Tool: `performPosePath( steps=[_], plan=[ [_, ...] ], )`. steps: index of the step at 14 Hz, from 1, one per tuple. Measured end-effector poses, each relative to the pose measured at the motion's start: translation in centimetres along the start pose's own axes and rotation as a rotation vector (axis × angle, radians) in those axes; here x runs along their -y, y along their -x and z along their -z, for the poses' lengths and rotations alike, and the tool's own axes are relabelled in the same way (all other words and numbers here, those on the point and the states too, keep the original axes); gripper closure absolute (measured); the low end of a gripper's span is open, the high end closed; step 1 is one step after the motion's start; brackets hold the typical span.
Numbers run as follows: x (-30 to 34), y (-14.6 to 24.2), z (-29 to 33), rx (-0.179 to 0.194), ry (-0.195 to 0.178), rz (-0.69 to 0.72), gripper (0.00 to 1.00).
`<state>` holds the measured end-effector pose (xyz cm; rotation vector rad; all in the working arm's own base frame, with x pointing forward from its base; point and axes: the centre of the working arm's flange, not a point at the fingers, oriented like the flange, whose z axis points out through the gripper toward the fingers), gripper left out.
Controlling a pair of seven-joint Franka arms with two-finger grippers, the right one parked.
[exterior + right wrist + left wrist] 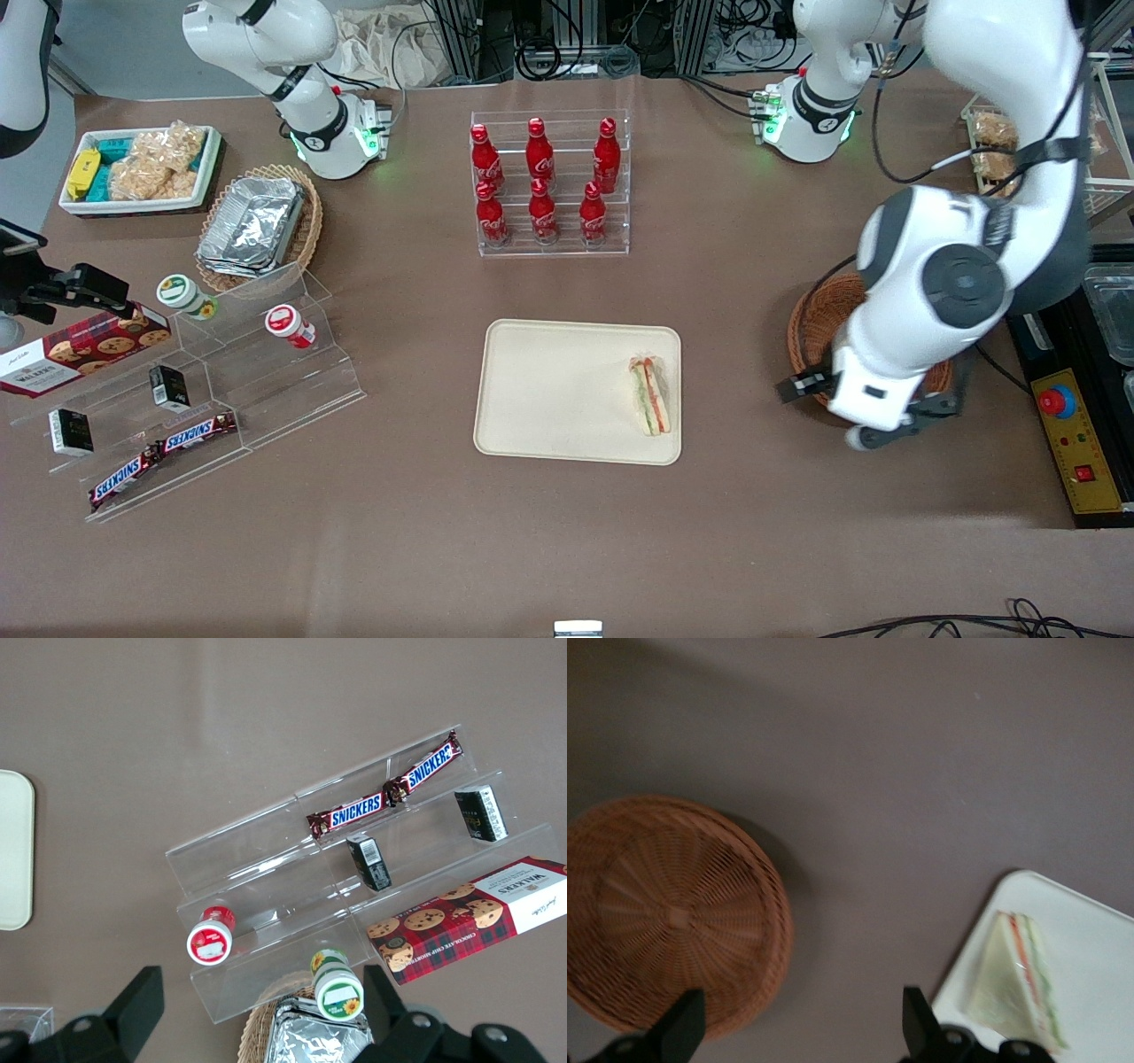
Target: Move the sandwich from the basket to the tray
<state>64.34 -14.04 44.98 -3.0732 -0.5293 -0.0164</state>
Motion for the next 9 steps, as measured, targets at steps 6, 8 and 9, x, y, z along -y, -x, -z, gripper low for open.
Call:
performPosePath(
  steps=[6, 8, 9],
  plan=[
    [7.4, 1.9, 3.6, 0.009, 0.015, -0.197, 0.0],
    [7.9, 2.6, 4.3, 0.03, 0.004, -0.282, 0.0],
    [8.3, 2.6, 4.9, 0.036, 0.001, -0.301, 0.0]
  ],
)
